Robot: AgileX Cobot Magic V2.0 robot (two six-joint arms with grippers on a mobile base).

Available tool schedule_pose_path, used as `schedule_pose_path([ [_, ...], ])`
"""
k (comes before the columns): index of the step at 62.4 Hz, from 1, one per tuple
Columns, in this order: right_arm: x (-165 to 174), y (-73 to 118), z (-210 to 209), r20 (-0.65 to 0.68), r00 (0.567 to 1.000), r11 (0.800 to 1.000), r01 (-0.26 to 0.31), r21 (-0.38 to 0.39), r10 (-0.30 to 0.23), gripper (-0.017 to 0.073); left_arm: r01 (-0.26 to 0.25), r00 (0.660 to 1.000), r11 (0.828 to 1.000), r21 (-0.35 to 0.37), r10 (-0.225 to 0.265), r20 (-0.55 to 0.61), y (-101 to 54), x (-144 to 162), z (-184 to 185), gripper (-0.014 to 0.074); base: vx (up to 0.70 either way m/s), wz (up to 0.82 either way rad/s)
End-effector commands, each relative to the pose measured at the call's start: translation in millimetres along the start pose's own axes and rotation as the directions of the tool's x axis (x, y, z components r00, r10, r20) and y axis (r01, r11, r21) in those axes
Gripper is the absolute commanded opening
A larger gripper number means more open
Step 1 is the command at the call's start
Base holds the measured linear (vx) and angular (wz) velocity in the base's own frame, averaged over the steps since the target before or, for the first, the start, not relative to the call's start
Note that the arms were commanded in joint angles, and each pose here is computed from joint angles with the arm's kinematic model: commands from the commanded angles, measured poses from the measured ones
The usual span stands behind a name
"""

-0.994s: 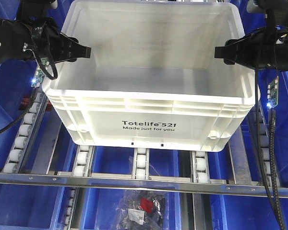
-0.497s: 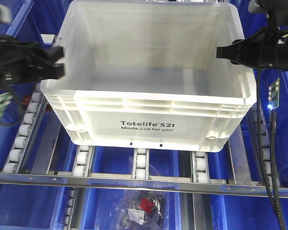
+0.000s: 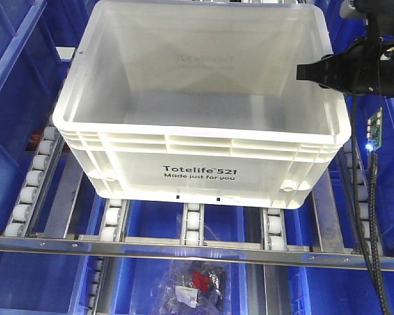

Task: Place moving items into box and shelve
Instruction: 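Open both grippers and withdraw them outward from the crate rims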

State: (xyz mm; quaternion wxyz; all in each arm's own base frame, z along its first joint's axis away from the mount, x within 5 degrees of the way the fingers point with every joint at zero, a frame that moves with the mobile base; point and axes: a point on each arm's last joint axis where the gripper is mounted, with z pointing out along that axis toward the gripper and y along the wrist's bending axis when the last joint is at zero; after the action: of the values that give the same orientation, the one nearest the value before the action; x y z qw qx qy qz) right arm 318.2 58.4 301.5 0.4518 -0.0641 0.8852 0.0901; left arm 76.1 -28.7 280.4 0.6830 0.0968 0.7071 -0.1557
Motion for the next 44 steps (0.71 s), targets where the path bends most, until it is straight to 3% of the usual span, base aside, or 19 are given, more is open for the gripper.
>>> schedule_pose_path([
  [1,-23.1,2.9,-16.6,0.138,0.99,1.0,0.002,0.003,-0.002,0.0258,0.011,0.992,1.0,0.011,-0.012,0.129,1.3,12.8,-16.0,0.0113,0.0,0.0],
  [7,-23.1,2.9,-16.6,0.138,0.99,1.0,0.001,0.002,-0.002,0.0249,0.001,0.988,1.0,-0.011,0.001,0.157,5.4,46.0,-26.8,-0.0008,0.0,0.0],
  [14,-22.9,2.9,-16.6,0.136,0.991,1.0,0.001,0.002,-0.001,0.0244,-0.002,0.992,0.995,-0.102,0.015,0.127,12.3,66.9,-24.8,-0.0008,0.0,0.0],
  [23,-22.8,2.7,-15.4,0.137,0.991,1.0,0.001,0.003,-0.001,0.0244,-0.007,0.99,0.981,-0.196,0.034,0.137,17.4,68.4,-26.5,-0.0008,0.0,0.0],
  [34,-22.6,2.7,-15.4,0.134,0.991,1.0,0.001,0.002,-0.001,0.0246,0.033,0.991,0.967,-0.251,0.0,0.133,22.2,79.5,-25.3,-0.0008,0.0,0.0],
  [44,-22.6,2.7,-15.4,0.134,0.991,1.0,0.001,0.002,-0.001,0.0244,0.036,0.99,0.963,-0.266,0.002,0.14,23.0,78.6,-25.6,-0.0008,0.0,0.0],
])
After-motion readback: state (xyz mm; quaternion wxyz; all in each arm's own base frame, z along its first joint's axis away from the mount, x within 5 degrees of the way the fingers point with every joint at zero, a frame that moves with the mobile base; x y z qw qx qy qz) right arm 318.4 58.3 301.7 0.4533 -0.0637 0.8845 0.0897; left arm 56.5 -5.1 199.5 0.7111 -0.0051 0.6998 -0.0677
